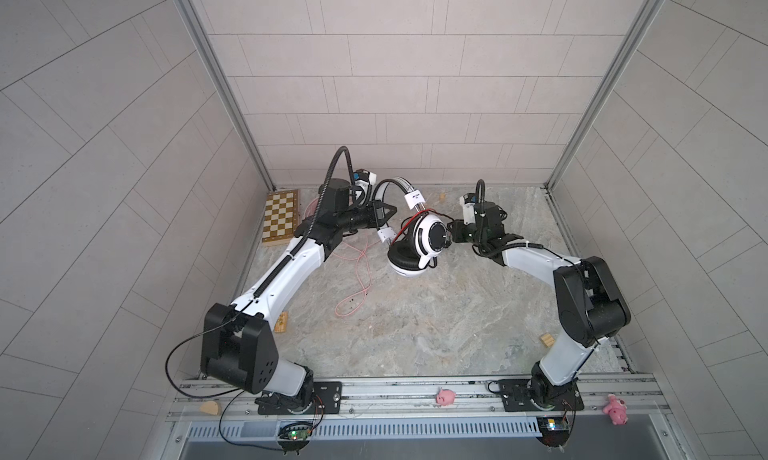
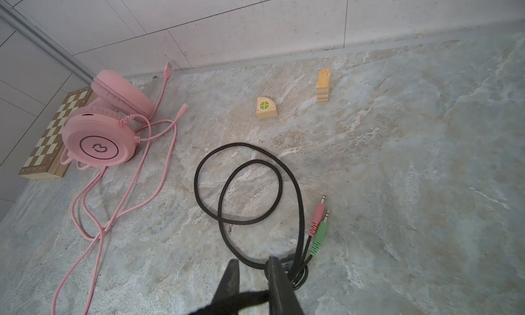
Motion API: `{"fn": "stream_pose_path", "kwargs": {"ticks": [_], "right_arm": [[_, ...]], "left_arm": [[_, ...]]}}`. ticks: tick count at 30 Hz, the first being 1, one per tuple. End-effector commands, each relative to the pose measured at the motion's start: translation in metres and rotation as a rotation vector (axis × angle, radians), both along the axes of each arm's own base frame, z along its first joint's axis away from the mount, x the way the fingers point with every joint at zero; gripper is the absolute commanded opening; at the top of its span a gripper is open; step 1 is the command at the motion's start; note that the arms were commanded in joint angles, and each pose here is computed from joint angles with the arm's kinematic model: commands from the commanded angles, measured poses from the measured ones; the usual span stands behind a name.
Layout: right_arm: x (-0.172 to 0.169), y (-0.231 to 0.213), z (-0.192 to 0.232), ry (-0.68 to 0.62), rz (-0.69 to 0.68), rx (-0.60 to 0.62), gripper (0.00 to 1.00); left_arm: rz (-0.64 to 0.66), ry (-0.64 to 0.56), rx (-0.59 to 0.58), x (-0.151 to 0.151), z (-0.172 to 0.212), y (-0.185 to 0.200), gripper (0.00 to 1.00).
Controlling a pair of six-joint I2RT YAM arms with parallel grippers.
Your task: Wrap the headphones
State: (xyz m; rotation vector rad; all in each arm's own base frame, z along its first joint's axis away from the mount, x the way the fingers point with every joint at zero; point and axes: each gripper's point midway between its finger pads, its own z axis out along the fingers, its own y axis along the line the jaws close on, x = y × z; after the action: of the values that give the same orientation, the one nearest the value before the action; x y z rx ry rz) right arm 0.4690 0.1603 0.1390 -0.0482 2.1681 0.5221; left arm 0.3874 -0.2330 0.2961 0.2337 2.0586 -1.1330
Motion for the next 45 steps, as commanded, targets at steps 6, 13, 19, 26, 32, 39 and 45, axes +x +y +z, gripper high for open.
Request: {"fn": "stream_pose_path", "kwargs": {"ticks": [6,13,19,26,32,39,45], "right_arm": [[-0.001,0.015,0.001,-0.043,0.056,0.105,0.21],[0.012,0.030,-0.001,-0.106,0.092,0.170,0.43],[0.030,0.054,-0.011,-0.137,0.147,0.244,0.51],[0.048,0.073,-0.013,-0.214,0.177,0.219,0.58],[0.065,0.088,-0.005,-0.302,0.216,0.256,0.60],[0.066,0.105,0.009,-0.390,0.263,0.237,0.64],[0.053,0.091,0.015,-0.458,0.222,0.184,0.64]], "left_arm": [[-0.020,-0.088,-0.092,-0.007,0.040,0.000,0.00],[-0.033,-0.055,-0.104,-0.005,0.036,-0.005,0.00],[-0.034,-0.049,-0.104,-0.004,0.034,-0.005,0.00],[-0.037,-0.039,-0.106,-0.004,0.032,-0.006,0.00],[-0.041,-0.029,-0.101,-0.002,0.029,-0.007,0.00],[-0.039,-0.018,-0.082,0.000,0.024,-0.006,0.00],[-0.036,-0.014,-0.081,0.001,0.023,-0.005,0.00]]}}
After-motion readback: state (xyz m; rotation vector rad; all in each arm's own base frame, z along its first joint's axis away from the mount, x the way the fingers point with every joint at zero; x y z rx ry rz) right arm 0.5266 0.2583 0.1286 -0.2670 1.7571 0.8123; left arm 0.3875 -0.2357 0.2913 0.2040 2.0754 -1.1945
